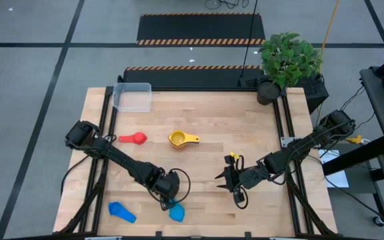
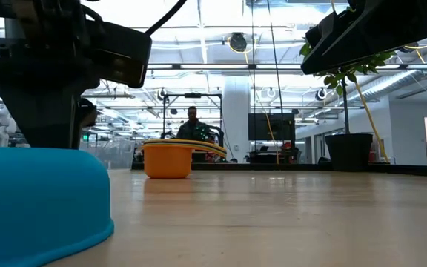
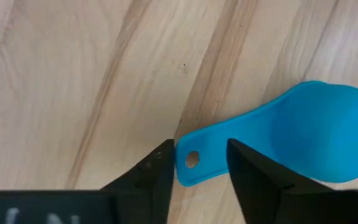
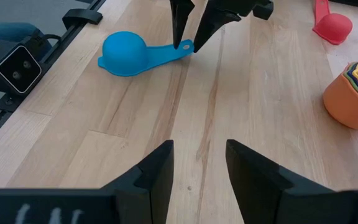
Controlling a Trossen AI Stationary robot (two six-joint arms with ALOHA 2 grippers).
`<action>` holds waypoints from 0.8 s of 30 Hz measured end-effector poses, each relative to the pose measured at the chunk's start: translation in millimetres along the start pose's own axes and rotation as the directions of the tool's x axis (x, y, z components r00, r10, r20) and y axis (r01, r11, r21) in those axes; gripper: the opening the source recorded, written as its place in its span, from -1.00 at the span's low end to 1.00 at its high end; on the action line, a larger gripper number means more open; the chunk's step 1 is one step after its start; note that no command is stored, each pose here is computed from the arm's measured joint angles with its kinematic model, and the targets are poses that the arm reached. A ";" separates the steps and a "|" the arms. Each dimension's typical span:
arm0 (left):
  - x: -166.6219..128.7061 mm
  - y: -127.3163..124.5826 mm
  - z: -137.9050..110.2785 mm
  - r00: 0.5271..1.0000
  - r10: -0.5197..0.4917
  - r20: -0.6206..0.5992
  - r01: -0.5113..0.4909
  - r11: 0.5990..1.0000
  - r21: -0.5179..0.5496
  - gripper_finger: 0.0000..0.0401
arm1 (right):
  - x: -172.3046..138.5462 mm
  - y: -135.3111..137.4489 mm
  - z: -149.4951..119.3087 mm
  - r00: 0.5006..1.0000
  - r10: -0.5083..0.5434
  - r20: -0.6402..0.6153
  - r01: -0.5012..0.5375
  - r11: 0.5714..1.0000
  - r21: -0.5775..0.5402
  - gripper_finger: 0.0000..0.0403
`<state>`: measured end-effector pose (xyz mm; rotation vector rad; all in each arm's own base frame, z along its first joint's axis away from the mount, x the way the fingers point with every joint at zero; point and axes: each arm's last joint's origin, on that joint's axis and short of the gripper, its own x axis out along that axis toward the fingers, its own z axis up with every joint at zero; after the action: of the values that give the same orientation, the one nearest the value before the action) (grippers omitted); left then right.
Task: Nest measuring cups in basket
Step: Stack the light blue measuring cup on top of the yellow measuring cup
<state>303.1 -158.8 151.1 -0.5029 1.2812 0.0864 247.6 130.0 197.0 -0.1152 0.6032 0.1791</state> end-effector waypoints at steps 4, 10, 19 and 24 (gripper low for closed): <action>0.1 -0.8 -1.0 1.000 -0.001 -0.001 0.001 1.000 0.020 -0.53 | 0.0 0.0 0.0 1.000 0.000 0.000 0.000 1.000 0.000 -0.30; 0.1 -0.7 -0.8 1.000 -0.001 -0.001 0.001 1.000 0.029 -0.90 | 0.0 0.0 0.0 1.000 -0.001 0.000 0.001 1.000 0.000 -0.30; 0.0 -1.8 0.4 1.000 -0.009 0.016 0.007 0.993 0.121 -0.96 | 0.0 0.0 0.0 1.000 -0.001 0.000 0.001 1.000 0.000 -0.30; 0.1 -3.1 1.6 0.999 -0.022 0.029 0.018 0.987 0.161 -0.97 | 0.0 0.0 0.0 1.000 -0.001 0.000 0.001 1.000 0.000 -0.30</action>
<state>305.6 -160.9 152.3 -0.3748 1.2416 -0.0257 247.6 130.0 197.0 -0.1159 0.6029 0.1781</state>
